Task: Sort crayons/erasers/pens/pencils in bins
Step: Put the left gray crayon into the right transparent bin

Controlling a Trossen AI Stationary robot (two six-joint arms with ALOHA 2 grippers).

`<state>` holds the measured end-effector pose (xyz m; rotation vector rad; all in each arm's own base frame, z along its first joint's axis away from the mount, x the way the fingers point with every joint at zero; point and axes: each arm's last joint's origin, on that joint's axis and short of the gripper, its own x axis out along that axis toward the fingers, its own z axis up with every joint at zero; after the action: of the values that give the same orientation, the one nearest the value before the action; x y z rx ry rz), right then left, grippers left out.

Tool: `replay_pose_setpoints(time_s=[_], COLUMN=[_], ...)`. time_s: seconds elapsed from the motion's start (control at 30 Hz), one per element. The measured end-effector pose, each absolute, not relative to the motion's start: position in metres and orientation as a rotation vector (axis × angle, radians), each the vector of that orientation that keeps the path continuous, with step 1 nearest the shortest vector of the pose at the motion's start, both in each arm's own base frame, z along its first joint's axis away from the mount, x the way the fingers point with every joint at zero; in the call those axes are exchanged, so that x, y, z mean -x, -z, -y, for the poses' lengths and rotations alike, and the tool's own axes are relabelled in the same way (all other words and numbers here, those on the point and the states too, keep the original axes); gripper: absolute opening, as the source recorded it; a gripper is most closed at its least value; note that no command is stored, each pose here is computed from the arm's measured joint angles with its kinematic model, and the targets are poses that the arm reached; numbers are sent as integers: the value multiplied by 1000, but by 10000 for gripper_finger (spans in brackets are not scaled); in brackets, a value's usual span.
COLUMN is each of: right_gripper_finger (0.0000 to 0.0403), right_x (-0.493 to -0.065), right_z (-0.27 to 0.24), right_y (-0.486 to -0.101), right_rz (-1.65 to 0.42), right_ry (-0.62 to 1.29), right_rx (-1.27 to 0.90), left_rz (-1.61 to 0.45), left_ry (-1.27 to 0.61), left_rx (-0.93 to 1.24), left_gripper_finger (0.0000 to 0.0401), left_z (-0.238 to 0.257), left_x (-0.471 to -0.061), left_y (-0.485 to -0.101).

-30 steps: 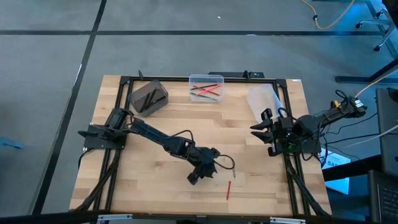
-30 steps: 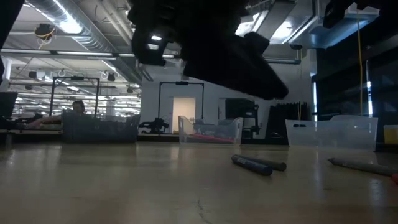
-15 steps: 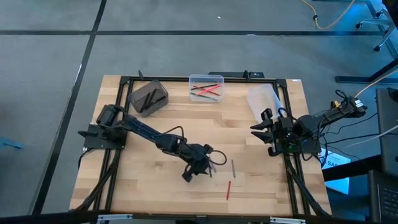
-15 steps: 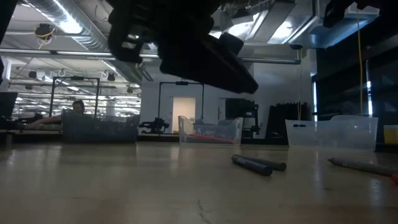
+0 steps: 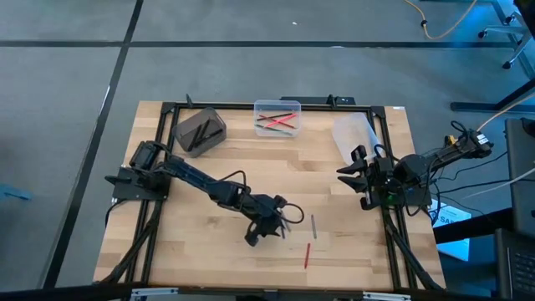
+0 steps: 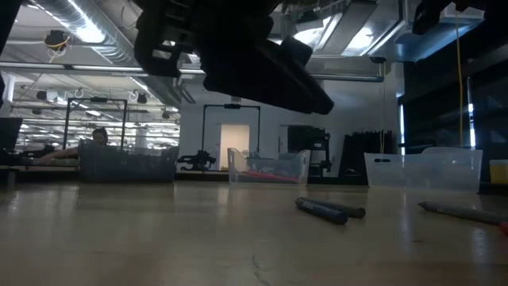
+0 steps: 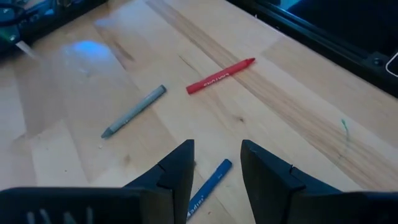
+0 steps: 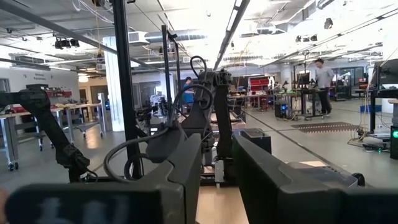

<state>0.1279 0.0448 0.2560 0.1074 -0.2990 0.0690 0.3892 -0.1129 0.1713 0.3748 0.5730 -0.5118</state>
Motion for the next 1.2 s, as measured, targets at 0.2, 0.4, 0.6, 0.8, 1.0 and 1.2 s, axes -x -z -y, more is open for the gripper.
replay_pose_setpoints(time_s=[0.2, 0.4, 0.6, 0.8, 1.0, 1.2], right_gripper_finger=[97, 97, 97, 97, 97, 97], right_x=[-128, -128, -128, -128, -129, -130], right_z=[-45, -45, -45, -45, -45, -46], right_y=[-256, -255, -255, -255, -254, -253], right_rz=[299, 290, 289, 290, 285, 276], right_ry=[-68, -68, -64, -64, -64, -56], right_rx=[-104, -106, -80, -90, -85, -79], left_rz=[-541, -498, -466, -487, -655, -737], left_ry=[541, 618, 669, 665, 575, 483], left_rx=[-361, -337, -319, -336, -389, -353], left_gripper_finger=[124, 124, 124, 124, 124, 123], left_z=[114, 121, 125, 128, 113, 91], left_x=[-393, -401, -409, -424, -438, -447], left_y=[-168, -148, -154, -139, -120, -133])
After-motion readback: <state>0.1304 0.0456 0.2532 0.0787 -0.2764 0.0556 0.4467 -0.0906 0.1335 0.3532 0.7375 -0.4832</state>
